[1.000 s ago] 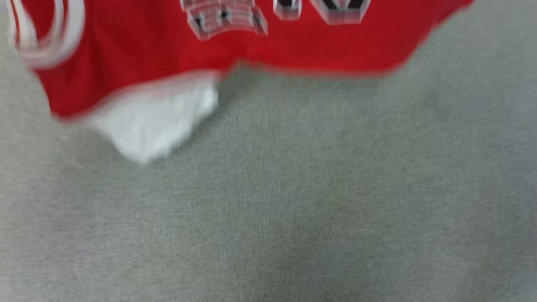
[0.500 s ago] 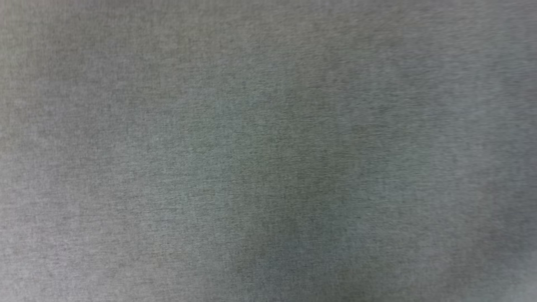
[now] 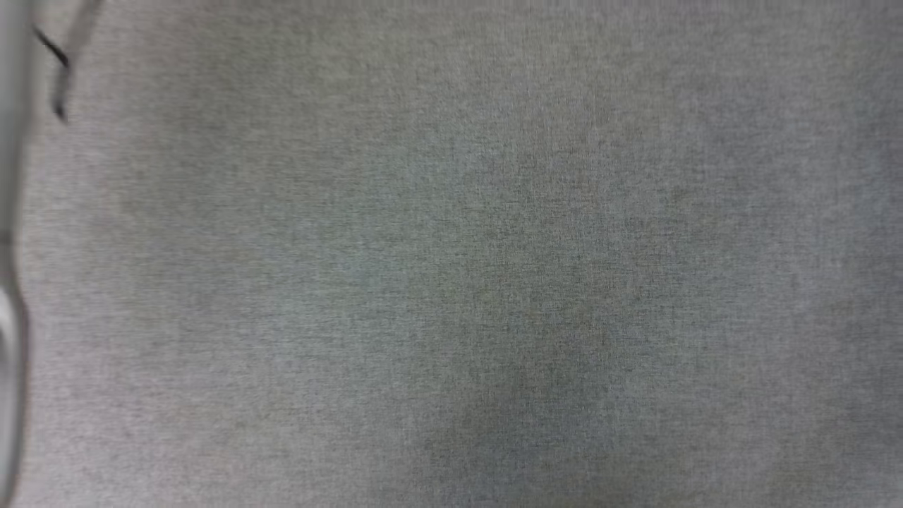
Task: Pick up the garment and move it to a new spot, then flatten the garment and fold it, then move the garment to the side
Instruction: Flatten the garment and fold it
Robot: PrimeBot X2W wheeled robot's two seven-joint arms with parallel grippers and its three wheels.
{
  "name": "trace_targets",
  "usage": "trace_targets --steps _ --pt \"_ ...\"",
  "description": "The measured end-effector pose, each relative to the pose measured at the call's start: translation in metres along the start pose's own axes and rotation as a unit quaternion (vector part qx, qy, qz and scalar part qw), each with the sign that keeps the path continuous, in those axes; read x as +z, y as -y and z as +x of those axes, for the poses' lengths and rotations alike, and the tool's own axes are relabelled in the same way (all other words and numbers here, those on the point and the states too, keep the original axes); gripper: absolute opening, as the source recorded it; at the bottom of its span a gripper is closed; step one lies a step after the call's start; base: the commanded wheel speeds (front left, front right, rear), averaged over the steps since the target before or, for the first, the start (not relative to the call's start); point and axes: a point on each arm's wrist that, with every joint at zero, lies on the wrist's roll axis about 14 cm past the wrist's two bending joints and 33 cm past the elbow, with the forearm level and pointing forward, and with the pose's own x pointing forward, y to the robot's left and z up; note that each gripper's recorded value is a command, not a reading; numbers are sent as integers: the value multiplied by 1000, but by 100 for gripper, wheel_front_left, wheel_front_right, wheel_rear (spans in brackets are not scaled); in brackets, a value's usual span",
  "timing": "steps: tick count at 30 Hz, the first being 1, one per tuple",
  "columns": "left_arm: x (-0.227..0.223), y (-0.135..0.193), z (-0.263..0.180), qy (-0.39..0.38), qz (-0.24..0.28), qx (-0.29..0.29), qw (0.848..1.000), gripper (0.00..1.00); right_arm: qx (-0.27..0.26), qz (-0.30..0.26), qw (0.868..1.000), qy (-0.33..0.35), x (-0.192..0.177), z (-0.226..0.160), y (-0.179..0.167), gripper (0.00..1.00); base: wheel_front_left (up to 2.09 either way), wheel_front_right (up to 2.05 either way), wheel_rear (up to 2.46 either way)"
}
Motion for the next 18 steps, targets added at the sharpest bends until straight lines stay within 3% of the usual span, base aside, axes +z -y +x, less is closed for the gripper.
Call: trace_targets --steps 2,5,11,14,18 --pt "-7 3 -10 -10 -4 -1 1000 0 3 5 1000 -8 -7 -6 -4 0 0 0 0" --pt "-45 19 -65 -72 -19 -12 997 0 23 23 998 -48 -35 -37 -23 0 0 0 0" --pt "-78 45 -163 -162 -31 -41 985 0 59 43 992 -106 -65 -99 -51 0 0 0 0" --pt "-81 50 -198 -190 -43 -45 980 0 67 51 989 -121 -70 -121 -57 0 0 0 0" --pt "-74 53 -275 -253 -54 -39 965 0 72 61 986 -137 -68 -168 -56 0 0 0 0"
